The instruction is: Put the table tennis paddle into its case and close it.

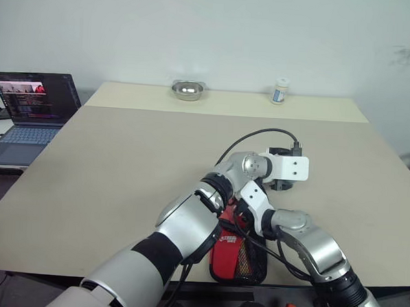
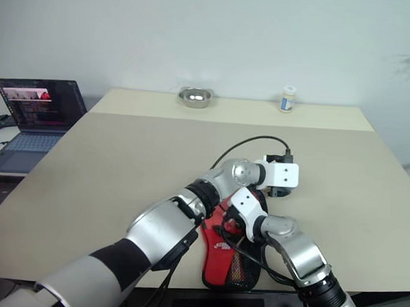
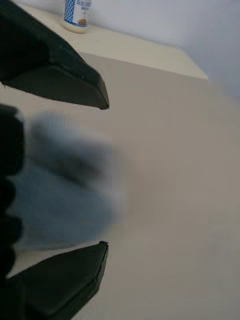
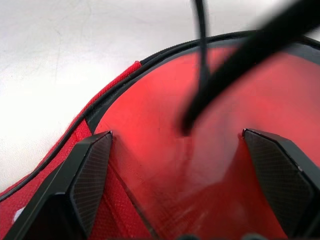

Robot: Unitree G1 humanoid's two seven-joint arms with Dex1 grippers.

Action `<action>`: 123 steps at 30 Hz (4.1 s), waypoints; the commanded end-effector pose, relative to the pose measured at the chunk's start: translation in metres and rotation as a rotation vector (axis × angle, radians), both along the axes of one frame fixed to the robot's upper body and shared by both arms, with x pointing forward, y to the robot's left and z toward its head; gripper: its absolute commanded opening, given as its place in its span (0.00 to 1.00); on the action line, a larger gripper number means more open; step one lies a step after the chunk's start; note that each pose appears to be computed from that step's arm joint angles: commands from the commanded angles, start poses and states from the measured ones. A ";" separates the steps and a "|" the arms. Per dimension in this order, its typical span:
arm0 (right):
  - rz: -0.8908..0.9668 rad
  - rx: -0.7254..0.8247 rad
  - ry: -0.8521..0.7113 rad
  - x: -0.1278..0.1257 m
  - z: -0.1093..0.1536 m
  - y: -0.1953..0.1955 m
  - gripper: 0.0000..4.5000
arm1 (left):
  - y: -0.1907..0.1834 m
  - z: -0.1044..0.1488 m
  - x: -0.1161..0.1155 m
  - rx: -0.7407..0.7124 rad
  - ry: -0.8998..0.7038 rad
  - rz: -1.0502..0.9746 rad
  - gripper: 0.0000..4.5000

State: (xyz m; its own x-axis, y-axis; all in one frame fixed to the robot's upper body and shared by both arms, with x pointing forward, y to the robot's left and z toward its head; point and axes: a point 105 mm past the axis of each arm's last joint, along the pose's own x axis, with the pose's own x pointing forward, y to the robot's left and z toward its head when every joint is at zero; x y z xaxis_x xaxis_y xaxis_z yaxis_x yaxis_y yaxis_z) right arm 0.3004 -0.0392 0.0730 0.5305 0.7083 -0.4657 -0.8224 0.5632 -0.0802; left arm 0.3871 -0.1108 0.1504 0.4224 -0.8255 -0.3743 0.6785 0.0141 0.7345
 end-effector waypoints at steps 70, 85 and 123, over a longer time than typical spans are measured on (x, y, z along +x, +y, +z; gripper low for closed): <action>-0.808 0.263 -0.041 0.134 0.068 -0.165 0.91 | 0.148 -0.093 -0.044 -0.142 0.611 -0.009 1.00; -0.768 0.307 -0.069 0.119 0.086 -0.151 0.04 | 0.150 -0.119 -0.049 -0.092 0.673 -0.043 1.00; -0.193 -0.265 0.440 -0.135 0.033 -0.163 0.03 | 0.115 -0.141 -0.055 -0.125 0.724 -0.008 1.00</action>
